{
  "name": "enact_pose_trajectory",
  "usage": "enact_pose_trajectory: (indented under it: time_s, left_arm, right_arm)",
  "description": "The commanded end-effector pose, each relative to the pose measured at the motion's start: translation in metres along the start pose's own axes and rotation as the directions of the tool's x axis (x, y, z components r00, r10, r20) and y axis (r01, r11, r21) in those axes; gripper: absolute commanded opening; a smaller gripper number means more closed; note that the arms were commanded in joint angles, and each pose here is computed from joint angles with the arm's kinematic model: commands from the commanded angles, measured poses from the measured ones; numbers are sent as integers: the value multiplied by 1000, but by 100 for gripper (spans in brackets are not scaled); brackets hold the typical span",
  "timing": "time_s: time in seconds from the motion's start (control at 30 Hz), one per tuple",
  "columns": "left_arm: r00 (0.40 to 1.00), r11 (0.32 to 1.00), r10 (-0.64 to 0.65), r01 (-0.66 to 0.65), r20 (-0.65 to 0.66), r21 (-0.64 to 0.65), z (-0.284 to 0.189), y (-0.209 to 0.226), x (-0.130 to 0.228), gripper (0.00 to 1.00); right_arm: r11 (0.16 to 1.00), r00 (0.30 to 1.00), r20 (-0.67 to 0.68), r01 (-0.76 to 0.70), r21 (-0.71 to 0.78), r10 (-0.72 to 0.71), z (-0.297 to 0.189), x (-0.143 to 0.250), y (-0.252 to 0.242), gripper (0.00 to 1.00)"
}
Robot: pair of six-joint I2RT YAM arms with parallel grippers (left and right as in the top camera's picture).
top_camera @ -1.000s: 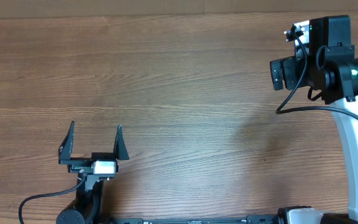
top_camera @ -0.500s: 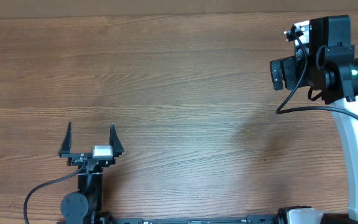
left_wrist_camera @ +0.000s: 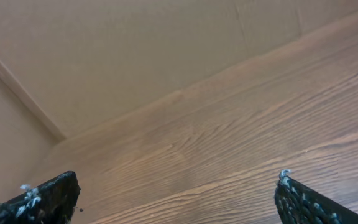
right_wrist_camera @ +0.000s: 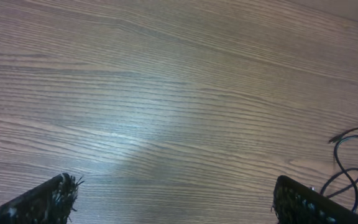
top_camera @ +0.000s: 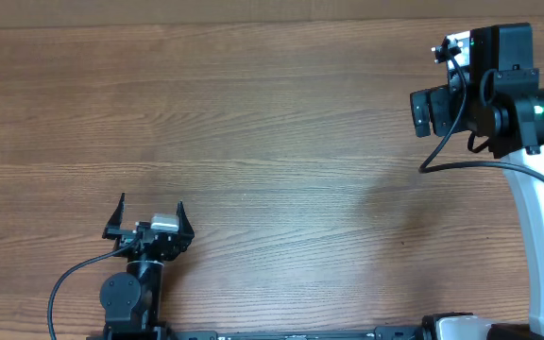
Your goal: Untangle cables
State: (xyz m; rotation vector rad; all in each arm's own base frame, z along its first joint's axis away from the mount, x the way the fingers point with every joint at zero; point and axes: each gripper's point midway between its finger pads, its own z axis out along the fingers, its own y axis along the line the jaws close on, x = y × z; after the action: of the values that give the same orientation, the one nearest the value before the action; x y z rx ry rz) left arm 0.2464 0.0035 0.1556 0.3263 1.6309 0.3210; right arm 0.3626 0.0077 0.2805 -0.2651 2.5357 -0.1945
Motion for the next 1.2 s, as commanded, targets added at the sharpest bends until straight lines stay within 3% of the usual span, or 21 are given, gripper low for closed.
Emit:
enact_pose_trajectory:
  time_s: [0.0,0.2,1.17]
  left_arm:
    - [991,990,-137,137,-1,-26,0,4,2,100]
    - [943,942,-334,334,4,-29,0,5,2,100]
    - [948,948,-318,318,4,-14,0,2,1,100]
  right_arm:
    - [1000,1000,0,-5,8,5,0,0,0,100]
    - [1000,1000,1,-5,8,5,0,0,0,100]
    - [1000,1000,0,-5,8,5,0,0,0,100]
